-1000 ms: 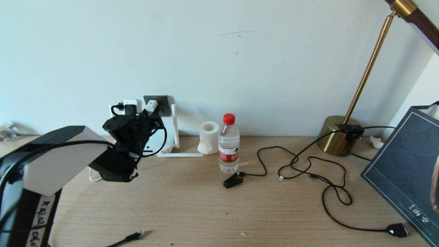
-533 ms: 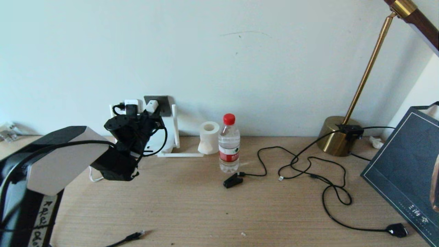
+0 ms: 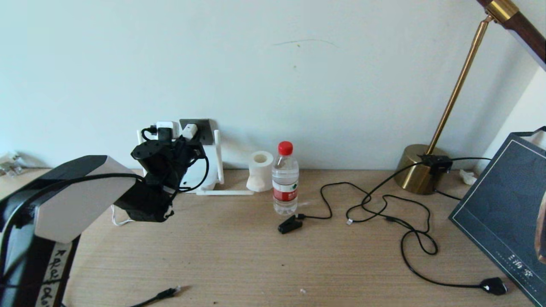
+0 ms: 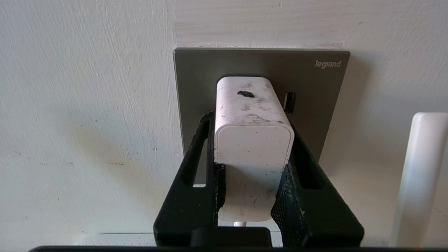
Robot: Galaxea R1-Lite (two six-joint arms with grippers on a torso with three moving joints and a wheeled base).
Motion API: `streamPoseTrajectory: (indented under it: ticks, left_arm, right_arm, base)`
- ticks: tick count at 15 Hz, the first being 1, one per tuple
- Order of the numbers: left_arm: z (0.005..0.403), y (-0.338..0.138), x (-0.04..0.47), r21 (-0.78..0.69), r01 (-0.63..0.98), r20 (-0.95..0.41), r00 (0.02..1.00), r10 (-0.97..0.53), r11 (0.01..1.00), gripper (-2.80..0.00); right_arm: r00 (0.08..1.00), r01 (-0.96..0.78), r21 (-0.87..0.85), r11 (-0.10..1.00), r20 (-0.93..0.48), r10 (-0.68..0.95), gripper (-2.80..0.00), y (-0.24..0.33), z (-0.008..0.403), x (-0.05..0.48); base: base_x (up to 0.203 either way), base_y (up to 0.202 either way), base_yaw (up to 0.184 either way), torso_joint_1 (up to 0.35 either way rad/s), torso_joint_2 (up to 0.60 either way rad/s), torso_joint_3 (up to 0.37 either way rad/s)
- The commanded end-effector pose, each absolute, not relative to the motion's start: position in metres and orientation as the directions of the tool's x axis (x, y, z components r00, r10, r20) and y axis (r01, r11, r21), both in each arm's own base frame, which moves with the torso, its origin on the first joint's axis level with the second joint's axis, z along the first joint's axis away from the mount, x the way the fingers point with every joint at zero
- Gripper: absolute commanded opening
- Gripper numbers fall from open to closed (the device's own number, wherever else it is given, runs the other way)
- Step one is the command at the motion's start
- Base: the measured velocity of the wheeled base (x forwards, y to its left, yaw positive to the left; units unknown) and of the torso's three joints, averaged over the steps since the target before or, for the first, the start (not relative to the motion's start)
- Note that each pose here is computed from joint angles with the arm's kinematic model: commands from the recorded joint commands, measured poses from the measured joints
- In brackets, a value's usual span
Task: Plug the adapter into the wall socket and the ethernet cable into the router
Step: Plug plug into socket
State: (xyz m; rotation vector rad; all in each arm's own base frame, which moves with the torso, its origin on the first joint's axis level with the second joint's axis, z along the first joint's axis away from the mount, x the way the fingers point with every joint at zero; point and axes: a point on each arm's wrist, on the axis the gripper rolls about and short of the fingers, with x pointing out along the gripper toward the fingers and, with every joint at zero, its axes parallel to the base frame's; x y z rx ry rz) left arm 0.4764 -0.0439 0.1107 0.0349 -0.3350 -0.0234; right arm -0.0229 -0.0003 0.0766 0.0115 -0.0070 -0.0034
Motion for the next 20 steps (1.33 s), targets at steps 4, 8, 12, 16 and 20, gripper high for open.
streamPoseTrajectory:
  ticks: [4,8,12,16,20]
  left_arm:
    - [0.1143,-0.0439,0.4749,0.036,0.015,0.343,0.939,-0.026,0.999,-2.8]
    - [0.1119,-0.0439,0.4753,0.036,0.014,0.339,0.94,-0.025,0.999,0.0]
    - [0.1144,-0.0445,0.4743,0.035,0.015,0.349,0.937,-0.026,0.999,0.0]
    - [0.1145,-0.0444,0.4734,0.037,0.014,0.348,0.937,-0.026,0.999,0.0]
    - [0.1158,-0.0443,0.4715,0.037,0.014,0.345,0.938,-0.026,0.999,0.0]
  right_arm:
    - [1.0,0.003,0.011,1.0,0.008,-0.003,-2.8,-0.0003,0.0765,-0.0229]
    - [1.0,0.003,0.011,1.0,0.007,-0.003,-2.8,-0.0003,0.0765,-0.0229]
    - [1.0,0.003,0.012,1.0,0.007,-0.003,-2.8,-0.0003,0.0766,-0.0228]
    - [1.0,0.003,0.012,1.0,0.007,-0.003,-2.8,-0.0003,0.0765,-0.0229]
    - [1.0,0.003,0.011,1.0,0.008,-0.003,-2.8,-0.0003,0.0765,-0.0229]
  base:
    - [0.0,0.0,0.0,0.0,0.0,0.0]
    - [0.0,0.0,0.0,0.0,0.0,0.0]
    - [0.0,0.0,0.0,0.0,0.0,0.0]
    - [0.0,0.0,0.0,0.0,0.0,0.0]
    - [0.0,0.0,0.0,0.0,0.0,0.0]
